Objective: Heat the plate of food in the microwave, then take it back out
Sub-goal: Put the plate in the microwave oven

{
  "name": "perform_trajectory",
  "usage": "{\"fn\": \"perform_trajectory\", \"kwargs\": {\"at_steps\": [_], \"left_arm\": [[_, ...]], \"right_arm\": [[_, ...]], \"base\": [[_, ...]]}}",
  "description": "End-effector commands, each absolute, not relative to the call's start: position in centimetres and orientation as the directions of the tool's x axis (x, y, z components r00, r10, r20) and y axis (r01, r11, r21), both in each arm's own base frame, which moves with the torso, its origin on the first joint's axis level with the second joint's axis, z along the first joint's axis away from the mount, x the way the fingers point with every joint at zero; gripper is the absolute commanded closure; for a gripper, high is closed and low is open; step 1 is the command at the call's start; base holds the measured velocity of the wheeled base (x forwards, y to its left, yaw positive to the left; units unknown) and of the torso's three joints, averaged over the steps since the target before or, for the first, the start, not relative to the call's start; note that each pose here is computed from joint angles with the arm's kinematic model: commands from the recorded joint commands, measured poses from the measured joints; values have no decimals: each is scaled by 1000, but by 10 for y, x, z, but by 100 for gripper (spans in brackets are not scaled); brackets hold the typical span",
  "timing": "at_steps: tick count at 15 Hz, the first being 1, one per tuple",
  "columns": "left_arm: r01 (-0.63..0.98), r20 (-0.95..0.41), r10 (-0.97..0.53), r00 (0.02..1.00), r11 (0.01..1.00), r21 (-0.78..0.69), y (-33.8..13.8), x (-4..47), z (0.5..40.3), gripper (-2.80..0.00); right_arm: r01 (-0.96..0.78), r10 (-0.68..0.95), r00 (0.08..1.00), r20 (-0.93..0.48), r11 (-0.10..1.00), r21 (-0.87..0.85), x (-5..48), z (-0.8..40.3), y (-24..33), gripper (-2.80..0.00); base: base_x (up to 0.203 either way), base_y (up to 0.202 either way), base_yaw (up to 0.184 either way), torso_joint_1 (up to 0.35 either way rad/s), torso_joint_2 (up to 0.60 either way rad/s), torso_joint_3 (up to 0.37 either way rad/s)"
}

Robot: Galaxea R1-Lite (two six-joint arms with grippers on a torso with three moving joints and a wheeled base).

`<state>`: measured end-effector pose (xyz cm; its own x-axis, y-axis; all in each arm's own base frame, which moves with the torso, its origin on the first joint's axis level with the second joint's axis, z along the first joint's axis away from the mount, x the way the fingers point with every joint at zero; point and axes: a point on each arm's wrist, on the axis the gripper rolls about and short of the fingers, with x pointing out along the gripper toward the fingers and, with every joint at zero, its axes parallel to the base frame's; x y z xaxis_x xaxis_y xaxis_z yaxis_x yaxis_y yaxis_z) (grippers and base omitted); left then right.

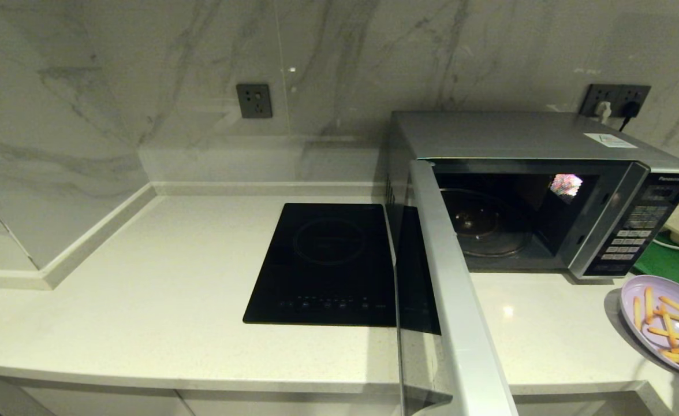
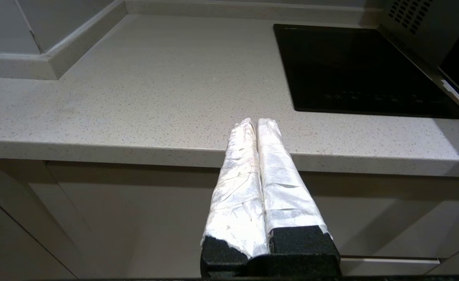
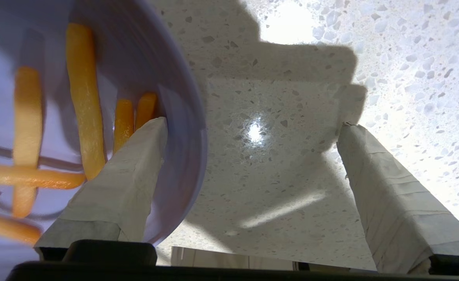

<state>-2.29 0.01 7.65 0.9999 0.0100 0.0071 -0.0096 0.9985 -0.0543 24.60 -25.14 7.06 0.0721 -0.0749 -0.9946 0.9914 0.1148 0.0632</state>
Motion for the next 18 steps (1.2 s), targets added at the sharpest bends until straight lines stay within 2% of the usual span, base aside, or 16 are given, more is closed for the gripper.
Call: {"fn": "perform_trajectory", "kwargs": {"at_steps": [1, 3, 4, 10, 18], "left_arm": [[-10, 8, 11, 1000, 998, -55, 0, -23, 77, 0], [-10, 8, 11, 1000, 998, -55, 0, -23, 77, 0], [-10, 8, 11, 1000, 998, -55, 0, -23, 77, 0], [-10, 8, 11, 1000, 998, -55, 0, -23, 77, 0], [-10, 8, 11, 1000, 998, -55, 0, -23, 77, 0]], "right_arm": [[992, -73, 69, -995, 112, 60, 247, 68, -252, -280], [991, -89, 81, -993, 115, 71, 248, 67, -253, -280], [991, -88, 80, -993, 115, 70, 248, 67, -252, 0], [991, -87, 79, -993, 111, 69, 245, 67, -251, 0], [986, -136, 133, -982, 118, 118, 245, 90, -250, 0]], "base": [[0, 0, 0, 0, 0, 0], [0, 0, 0, 0, 0, 0], [0, 0, 0, 0, 0, 0], [0, 0, 0, 0, 0, 0], [0, 0, 0, 0, 0, 0]]}}
